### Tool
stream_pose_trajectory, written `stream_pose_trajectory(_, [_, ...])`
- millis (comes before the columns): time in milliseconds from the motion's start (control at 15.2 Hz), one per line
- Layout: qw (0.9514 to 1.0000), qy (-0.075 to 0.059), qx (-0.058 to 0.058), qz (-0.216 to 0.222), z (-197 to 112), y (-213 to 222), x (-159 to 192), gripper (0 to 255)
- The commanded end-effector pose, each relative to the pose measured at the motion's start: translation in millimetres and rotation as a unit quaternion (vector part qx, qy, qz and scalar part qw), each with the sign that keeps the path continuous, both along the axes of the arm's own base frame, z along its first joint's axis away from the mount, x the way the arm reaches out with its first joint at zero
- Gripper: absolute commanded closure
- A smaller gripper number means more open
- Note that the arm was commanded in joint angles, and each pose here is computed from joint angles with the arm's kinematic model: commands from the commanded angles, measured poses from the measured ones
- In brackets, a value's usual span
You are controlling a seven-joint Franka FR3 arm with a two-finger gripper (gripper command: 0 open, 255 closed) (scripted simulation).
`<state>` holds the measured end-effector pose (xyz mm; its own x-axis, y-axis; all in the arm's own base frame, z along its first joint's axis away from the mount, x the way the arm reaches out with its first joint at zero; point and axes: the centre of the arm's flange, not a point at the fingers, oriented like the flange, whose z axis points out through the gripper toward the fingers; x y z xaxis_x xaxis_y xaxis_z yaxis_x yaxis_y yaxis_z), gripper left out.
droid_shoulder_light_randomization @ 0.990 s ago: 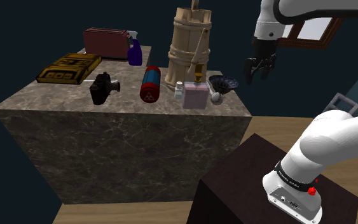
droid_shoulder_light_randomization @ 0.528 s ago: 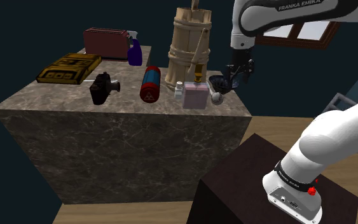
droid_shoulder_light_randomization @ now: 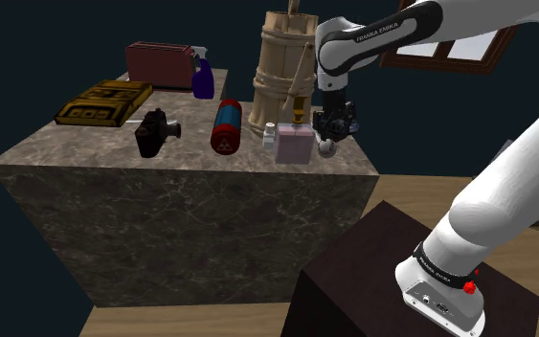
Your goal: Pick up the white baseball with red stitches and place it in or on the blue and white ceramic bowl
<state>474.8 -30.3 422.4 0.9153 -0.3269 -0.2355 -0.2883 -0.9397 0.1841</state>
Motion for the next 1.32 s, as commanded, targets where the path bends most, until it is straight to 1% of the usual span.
stream_pose_trajectory(0, [0.9999,0.013,-0.005,-0.009,-23.2,-4.0,20.7,0])
stream_pose_trajectory(528, [0.9999,0.013,-0.005,-0.009,-61.1,-8.2,8.4,0])
stream_pose_trajectory(1056, [0.9999,0.013,-0.005,-0.009,-61.1,-8.2,8.4,0])
stream_pose_trajectory(1122, [0.9999,0.013,-0.005,-0.009,-61.2,1.0,15.1,255])
stream_pose_trajectory(1188, [0.9999,0.013,-0.006,-0.009,-59.4,6.1,14.7,255])
stream_pose_trajectory(1254, [0.9999,0.012,-0.005,-0.009,-51.6,3.6,5.8,255])
